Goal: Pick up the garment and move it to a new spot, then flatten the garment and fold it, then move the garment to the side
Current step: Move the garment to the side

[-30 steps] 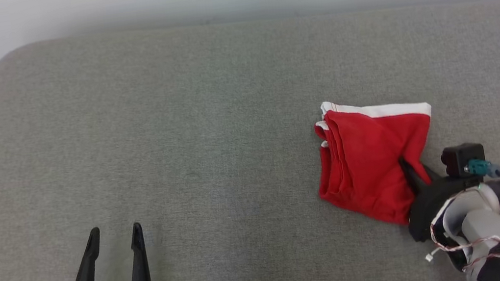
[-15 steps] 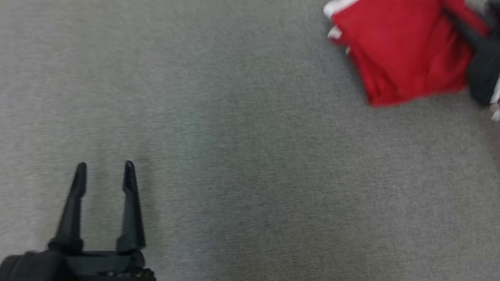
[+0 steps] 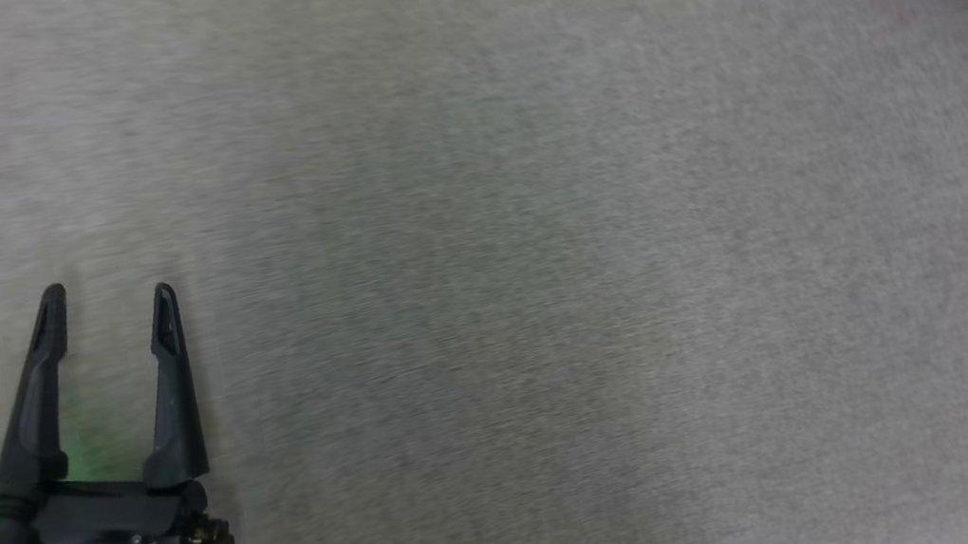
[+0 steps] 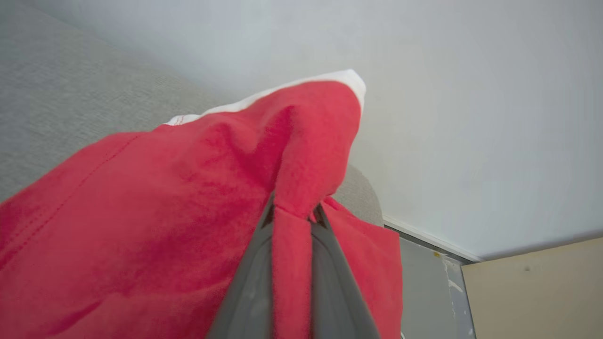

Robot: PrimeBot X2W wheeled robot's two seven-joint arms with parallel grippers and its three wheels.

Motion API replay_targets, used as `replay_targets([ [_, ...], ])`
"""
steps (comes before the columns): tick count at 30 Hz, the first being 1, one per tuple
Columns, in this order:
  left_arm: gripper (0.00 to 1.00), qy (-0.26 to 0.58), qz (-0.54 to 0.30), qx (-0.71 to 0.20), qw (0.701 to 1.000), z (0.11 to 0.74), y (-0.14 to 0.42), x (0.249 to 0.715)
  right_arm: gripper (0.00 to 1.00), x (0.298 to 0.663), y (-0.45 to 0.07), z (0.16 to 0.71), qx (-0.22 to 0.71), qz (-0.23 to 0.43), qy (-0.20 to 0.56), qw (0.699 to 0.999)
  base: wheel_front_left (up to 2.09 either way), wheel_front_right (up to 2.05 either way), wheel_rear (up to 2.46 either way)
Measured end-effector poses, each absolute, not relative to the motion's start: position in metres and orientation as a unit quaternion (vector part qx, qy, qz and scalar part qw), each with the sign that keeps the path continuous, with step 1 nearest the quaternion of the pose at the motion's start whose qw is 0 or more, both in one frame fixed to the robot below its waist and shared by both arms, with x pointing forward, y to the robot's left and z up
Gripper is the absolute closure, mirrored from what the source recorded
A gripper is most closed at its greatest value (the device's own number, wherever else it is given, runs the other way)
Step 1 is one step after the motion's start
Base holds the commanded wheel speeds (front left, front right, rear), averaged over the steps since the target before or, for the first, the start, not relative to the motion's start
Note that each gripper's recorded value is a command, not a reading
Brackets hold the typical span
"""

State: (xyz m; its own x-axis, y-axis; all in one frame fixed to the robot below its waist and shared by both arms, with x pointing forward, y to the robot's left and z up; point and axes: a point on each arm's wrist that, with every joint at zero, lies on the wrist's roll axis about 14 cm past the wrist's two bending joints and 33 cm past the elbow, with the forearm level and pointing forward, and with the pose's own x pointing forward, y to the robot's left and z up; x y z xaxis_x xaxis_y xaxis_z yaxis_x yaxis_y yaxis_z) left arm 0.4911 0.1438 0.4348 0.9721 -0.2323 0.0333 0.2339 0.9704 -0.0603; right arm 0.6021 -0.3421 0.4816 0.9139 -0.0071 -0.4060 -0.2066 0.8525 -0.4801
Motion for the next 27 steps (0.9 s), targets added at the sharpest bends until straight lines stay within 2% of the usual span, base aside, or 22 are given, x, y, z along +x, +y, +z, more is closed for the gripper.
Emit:
replay_targets([
  [11,0.00,-0.020,-0.168,-0.039,0.985,0.418,0.114,0.505,1.00,0.594,-0.415,0.498,-0.322,-0.023,0.239,0.916,0.00,0.00,0.00],
  [18,0.00,-0.028,-0.187,-0.049,0.981,0.415,0.101,0.508,1.00,0.589,-0.442,0.498,-0.352,-0.049,0.262,0.897,0.00,0.00,0.00],
  [26,0.00,-0.025,-0.188,-0.050,0.981,0.410,0.102,0.508,1.00,0.594,-0.450,0.492,-0.378,-0.053,0.271,0.884,0.00,0.00,0.00],
  [27,0.00,-0.025,-0.187,-0.050,0.981,0.410,0.102,0.508,0.84,0.595,-0.448,0.489,-0.392,-0.045,0.274,0.877,0.00,0.00,0.00],
])
